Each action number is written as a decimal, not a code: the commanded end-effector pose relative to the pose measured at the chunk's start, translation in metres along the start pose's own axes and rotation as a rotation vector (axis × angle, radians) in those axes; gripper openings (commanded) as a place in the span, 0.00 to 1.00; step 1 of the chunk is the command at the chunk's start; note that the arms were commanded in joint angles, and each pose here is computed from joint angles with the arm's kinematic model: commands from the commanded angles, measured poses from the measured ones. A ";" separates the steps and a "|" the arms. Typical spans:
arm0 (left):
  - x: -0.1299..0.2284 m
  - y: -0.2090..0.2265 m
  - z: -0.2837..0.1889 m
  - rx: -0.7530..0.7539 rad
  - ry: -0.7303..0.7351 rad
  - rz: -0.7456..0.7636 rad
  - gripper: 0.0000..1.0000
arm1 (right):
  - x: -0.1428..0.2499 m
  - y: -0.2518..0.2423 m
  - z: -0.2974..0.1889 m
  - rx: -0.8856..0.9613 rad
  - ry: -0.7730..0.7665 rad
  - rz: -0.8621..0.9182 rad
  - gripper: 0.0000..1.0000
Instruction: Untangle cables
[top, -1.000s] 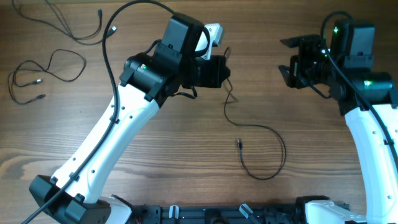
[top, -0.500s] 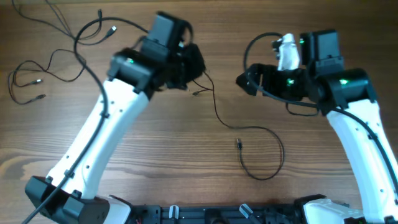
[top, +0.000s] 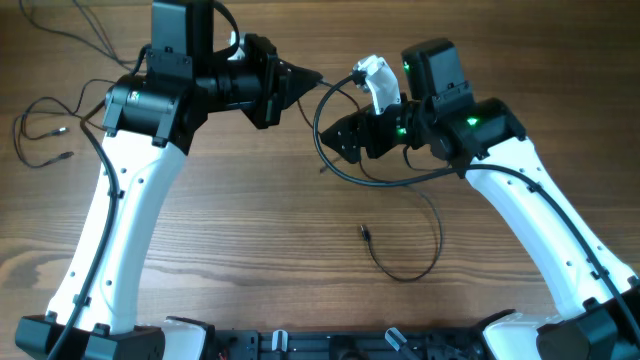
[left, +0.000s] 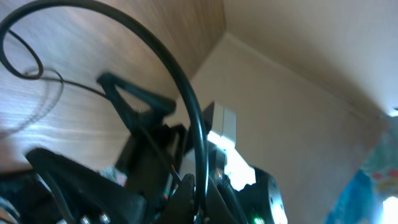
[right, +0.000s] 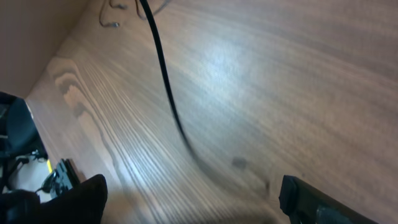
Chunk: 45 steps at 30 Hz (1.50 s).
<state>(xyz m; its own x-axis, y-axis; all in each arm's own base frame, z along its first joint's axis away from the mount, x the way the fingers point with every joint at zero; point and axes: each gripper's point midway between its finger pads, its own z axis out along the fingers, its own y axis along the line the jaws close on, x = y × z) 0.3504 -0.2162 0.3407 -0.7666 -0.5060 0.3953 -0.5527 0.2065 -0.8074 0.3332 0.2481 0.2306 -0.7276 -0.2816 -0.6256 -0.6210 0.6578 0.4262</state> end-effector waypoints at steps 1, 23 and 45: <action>0.018 -0.010 -0.007 0.039 0.087 -0.043 0.04 | -0.007 0.001 0.002 -0.003 -0.019 -0.027 0.90; -0.068 0.117 -0.061 -0.475 -0.492 -0.163 0.99 | -0.041 0.072 -0.047 -0.329 -0.063 0.719 0.04; 0.045 0.065 -0.067 -0.302 -0.115 0.972 1.00 | -0.051 0.026 -0.042 -0.167 -0.184 1.386 0.04</action>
<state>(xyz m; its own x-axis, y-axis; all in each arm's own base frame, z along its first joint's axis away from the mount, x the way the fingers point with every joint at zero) 0.2625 -0.1679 0.3299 -0.9203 -0.1549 -0.3593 0.1187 0.7645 -0.6336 0.3445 0.2468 0.2886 -0.7526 0.6185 0.2260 0.4855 0.2893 0.8250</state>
